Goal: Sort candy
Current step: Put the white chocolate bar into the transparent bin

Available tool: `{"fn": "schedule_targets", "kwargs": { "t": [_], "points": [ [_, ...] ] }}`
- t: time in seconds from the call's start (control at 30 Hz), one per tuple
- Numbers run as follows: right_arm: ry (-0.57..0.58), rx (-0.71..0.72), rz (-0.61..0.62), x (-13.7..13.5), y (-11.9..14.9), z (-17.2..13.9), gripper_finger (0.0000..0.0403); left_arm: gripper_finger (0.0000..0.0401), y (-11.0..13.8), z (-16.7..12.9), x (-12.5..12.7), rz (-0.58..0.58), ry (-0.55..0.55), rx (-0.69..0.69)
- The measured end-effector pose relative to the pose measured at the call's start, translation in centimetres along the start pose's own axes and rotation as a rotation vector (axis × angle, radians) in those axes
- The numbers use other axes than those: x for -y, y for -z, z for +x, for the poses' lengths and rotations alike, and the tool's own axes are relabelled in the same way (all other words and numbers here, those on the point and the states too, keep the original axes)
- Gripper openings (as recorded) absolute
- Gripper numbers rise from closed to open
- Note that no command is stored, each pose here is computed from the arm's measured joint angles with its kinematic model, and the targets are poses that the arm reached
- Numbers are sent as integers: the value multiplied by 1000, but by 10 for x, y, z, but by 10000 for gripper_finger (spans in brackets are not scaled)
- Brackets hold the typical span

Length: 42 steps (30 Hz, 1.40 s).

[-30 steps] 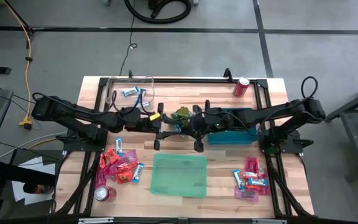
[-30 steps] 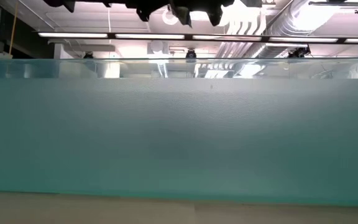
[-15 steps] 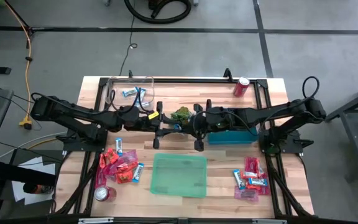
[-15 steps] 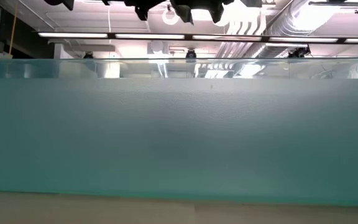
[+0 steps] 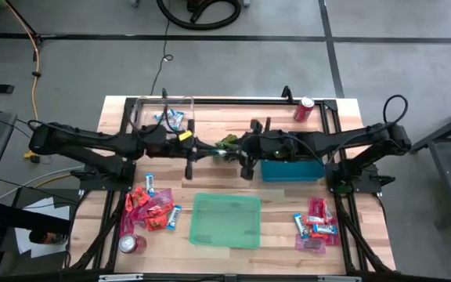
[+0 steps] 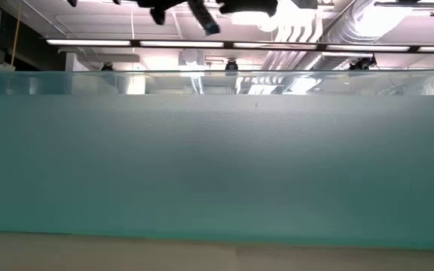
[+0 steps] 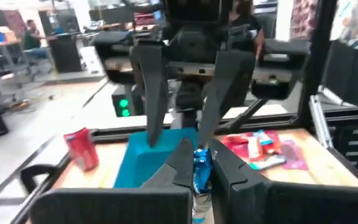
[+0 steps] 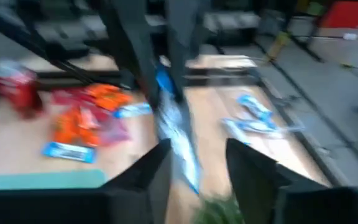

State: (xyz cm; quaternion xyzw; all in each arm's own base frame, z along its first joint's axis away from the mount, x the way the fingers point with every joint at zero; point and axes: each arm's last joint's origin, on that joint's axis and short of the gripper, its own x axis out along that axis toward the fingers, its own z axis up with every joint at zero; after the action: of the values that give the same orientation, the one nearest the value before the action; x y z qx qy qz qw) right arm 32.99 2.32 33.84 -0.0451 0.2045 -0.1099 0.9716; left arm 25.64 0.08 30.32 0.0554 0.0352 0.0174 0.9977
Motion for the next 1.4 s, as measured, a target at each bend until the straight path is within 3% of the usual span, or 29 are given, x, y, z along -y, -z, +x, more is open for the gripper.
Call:
{"fn": "schedule_targets", "kwargs": {
  "t": [0.1,0.23,0.3,0.43,0.6,0.77,1.07,1.27,1.4],
  "points": [
    [102,-75,-53,5,-1,-5,198,1,-2,-18,-13,45,-163,-85],
    [165,-174,-94,9,0,-11,225,1,-3,-49,-46,90,-590,-210],
    [165,-207,-99,9,3,-12,228,1,3,-61,-67,31,-764,-279],
    [171,-268,-72,10,9,-14,227,1,31,-75,-109,-207,-947,-413],
    [181,-362,-62,11,19,-18,225,1,80,-74,-151,-458,-978,-631],
    [212,-474,-4,16,28,-33,224,8,111,-68,-166,-560,-928,-760],
    [285,-575,135,27,33,-79,224,82,117,-70,-167,-545,-978,-820],
    [322,-555,174,33,32,-105,224,149,120,-76,-166,-673,-1050,-819],
    [340,-563,215,35,34,-119,224,190,109,-80,-163,-764,-1051,-739]
  ]
}}
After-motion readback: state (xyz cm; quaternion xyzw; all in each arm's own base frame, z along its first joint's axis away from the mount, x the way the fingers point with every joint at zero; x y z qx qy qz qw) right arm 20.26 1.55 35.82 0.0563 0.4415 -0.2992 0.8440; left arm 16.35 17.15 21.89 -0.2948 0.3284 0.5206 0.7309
